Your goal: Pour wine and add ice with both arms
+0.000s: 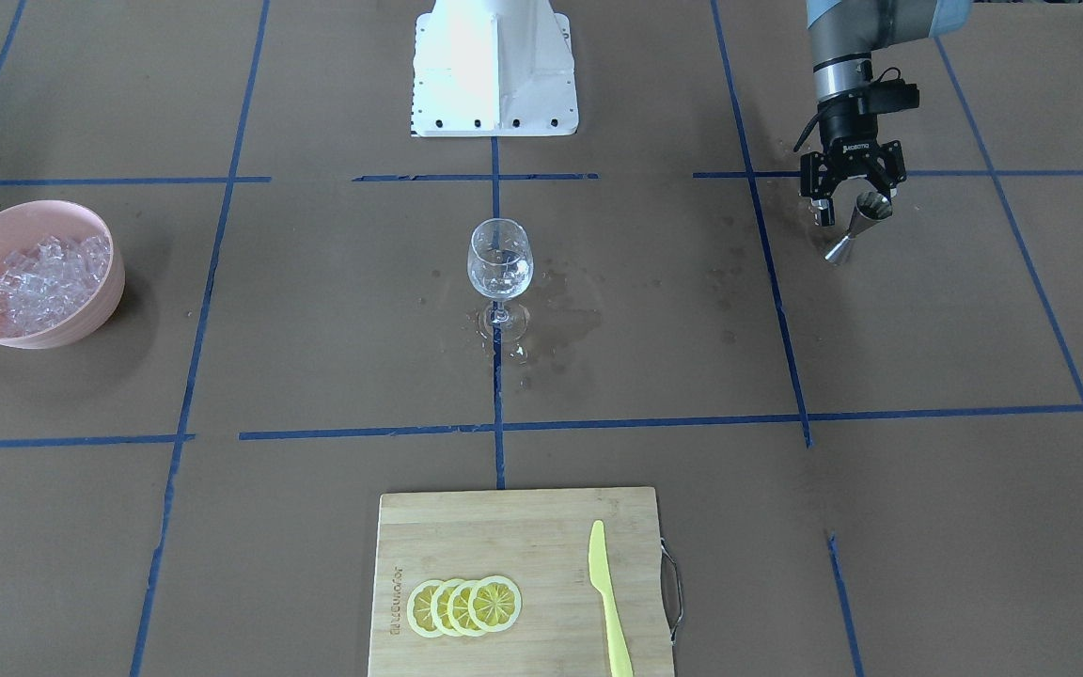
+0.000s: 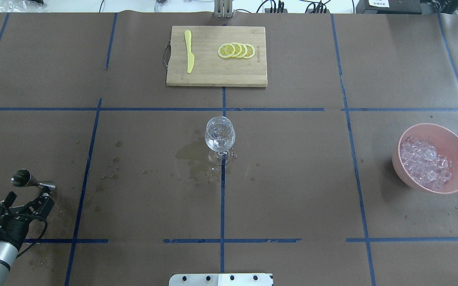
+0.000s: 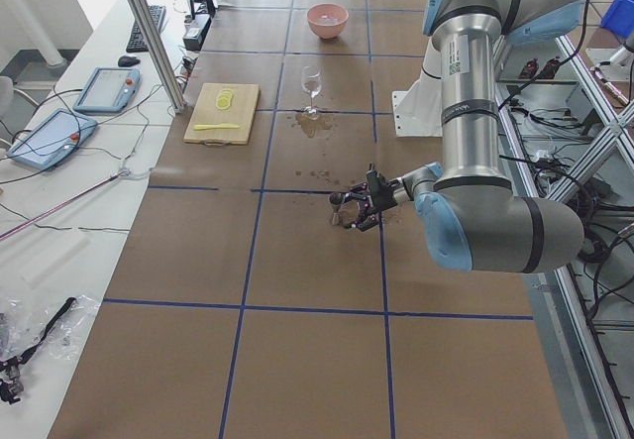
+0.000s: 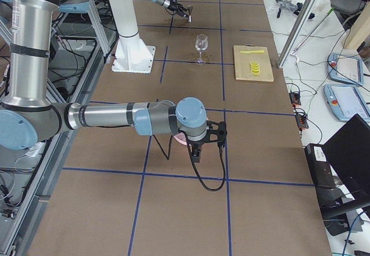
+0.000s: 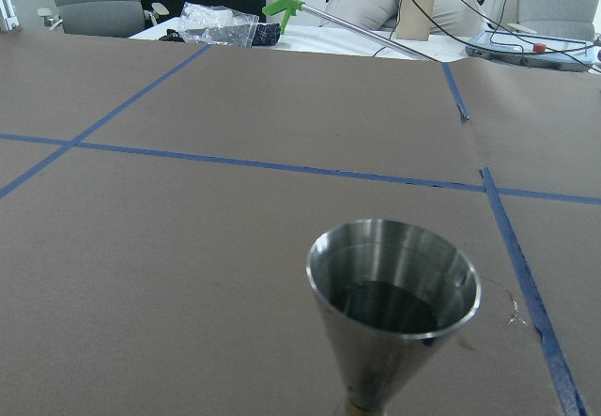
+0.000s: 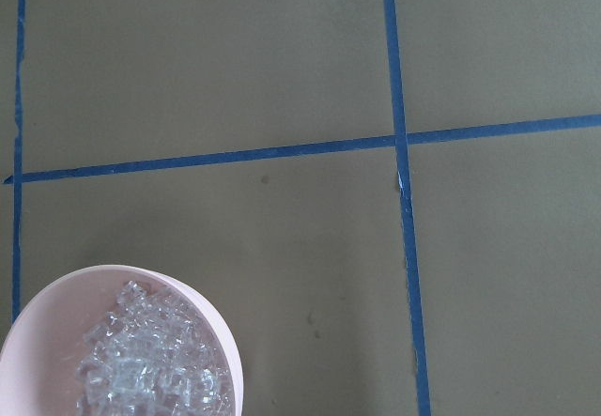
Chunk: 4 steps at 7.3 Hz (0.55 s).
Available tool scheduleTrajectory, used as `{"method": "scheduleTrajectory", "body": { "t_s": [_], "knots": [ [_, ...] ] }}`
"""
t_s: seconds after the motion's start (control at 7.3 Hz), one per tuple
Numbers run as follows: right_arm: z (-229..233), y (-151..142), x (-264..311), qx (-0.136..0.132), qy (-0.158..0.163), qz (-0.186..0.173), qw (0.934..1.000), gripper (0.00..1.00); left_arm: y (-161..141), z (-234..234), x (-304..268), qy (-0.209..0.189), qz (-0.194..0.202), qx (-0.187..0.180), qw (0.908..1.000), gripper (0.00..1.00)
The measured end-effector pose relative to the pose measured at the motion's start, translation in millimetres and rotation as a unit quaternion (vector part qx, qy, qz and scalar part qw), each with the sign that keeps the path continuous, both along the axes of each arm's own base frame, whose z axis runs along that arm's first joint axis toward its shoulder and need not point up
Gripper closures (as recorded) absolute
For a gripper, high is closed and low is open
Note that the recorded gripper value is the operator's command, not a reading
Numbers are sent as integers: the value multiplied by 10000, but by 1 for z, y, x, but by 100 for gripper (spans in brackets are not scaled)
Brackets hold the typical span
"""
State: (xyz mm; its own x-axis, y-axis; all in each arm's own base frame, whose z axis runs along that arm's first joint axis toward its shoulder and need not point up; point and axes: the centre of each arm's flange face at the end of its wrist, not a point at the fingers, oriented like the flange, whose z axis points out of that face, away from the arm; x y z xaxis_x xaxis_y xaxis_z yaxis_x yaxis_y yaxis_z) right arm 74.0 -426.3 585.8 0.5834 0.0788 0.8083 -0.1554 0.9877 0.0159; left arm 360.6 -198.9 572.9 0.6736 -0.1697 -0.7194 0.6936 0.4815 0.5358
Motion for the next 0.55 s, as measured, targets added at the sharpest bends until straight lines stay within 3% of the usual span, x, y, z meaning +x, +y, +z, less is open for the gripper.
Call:
{"method": "scheduleTrajectory", "body": {
  "t_s": [0.55],
  "knots": [
    [-1, -1, 0, 0, -13, 10, 10000, 0, -23, 1, -5, 0, -368, 147, 9992, 9]
  ]
}}
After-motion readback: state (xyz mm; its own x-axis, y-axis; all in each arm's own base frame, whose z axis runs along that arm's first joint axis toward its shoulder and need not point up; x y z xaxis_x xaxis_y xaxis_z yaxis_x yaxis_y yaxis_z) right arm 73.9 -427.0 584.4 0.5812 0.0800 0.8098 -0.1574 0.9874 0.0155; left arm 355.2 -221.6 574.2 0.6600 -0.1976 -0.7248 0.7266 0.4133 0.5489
